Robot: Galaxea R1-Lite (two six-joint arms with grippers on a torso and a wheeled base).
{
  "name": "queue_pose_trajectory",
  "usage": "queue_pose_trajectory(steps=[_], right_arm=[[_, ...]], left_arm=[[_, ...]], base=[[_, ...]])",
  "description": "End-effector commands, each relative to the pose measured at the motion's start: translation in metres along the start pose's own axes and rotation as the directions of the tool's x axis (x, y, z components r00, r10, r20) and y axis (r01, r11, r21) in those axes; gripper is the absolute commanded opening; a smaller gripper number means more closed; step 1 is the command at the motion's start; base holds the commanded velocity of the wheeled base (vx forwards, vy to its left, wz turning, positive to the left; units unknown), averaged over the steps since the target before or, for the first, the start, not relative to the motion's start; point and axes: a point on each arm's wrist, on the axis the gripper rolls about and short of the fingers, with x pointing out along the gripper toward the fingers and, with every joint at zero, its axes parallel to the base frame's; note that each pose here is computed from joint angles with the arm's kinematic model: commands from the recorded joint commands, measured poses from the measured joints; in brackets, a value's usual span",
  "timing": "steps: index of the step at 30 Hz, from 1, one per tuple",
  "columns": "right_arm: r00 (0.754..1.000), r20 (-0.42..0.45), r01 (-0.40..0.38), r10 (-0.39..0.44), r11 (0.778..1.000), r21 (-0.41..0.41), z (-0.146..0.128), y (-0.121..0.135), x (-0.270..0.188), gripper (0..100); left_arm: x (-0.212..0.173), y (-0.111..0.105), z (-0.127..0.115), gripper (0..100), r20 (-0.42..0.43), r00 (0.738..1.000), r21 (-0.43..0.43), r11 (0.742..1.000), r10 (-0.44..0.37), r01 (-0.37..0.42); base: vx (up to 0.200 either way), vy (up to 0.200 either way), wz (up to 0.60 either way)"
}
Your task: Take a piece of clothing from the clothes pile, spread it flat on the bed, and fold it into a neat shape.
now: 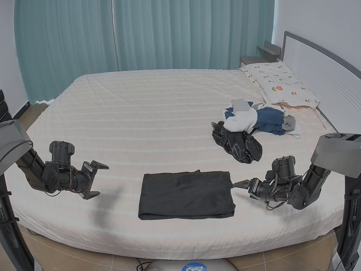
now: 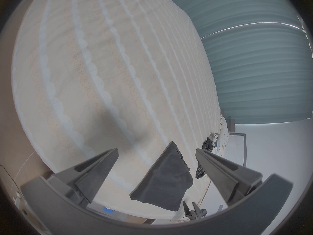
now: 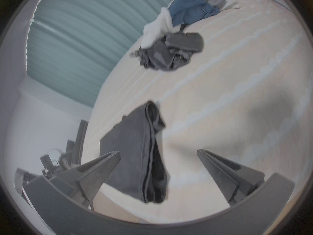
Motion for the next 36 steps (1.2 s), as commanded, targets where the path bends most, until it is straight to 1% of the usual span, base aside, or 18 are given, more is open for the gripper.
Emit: queue_pose_trajectory(steps=[1,4,7,9,11,15,17,26,36], right_arm=[[0.998,0.059,-0.002,-0.001,0.999,0.054,0.013,-0.014,0.011,100],[0.993,0.117,-0.038,0.027,0.994,0.100,0.016,-0.021,0.016,100],[0.986,0.155,-0.081,0.061,0.988,0.130,0.019,-0.019,0.015,100],[0.984,0.164,-0.092,0.068,0.986,0.143,0.017,-0.021,0.015,100],[0.981,0.176,-0.106,0.081,0.985,0.138,0.015,-0.022,0.016,100],[0.972,0.209,-0.138,0.111,0.983,0.120,0.010,-0.026,0.014,100],[0.969,0.218,-0.146,0.119,0.983,0.115,0.008,-0.027,0.014,100],[0.967,0.222,-0.150,0.123,0.982,0.112,0.007,-0.028,0.013,100],[0.969,0.215,-0.151,0.124,0.982,0.114,0.006,-0.029,0.013,100]], left_arm=[[0.000,0.000,0.000,100,0.001,1.000,0.000,1.000,-0.002,0.002],[0.001,0.000,0.001,100,0.003,1.000,-0.001,1.000,0.001,-0.001],[0.001,0.001,0.000,100,0.002,1.000,0.001,1.000,0.003,-0.003],[0.000,0.001,0.001,100,0.003,1.000,0.003,1.000,0.002,-0.002],[0.000,0.001,0.001,100,0.003,1.000,0.006,1.000,0.002,-0.002],[0.000,0.001,0.000,100,0.003,1.000,0.005,1.000,0.003,-0.003],[0.000,0.001,0.000,100,0.001,1.000,0.005,1.000,0.005,-0.005],[-0.002,0.000,-0.001,100,0.005,1.000,-0.001,1.000,0.001,-0.001],[-0.002,0.002,-0.006,100,-0.009,1.000,-0.003,1.000,0.015,-0.015]], base=[[0.000,0.000,0.00],[0.000,0.000,0.00],[0.000,0.000,0.00],[0.000,0.000,0.00],[0.000,0.000,0.00],[0.200,0.000,0.00],[0.200,0.000,0.00],[0.000,0.000,0.00],[0.000,-0.200,0.00]])
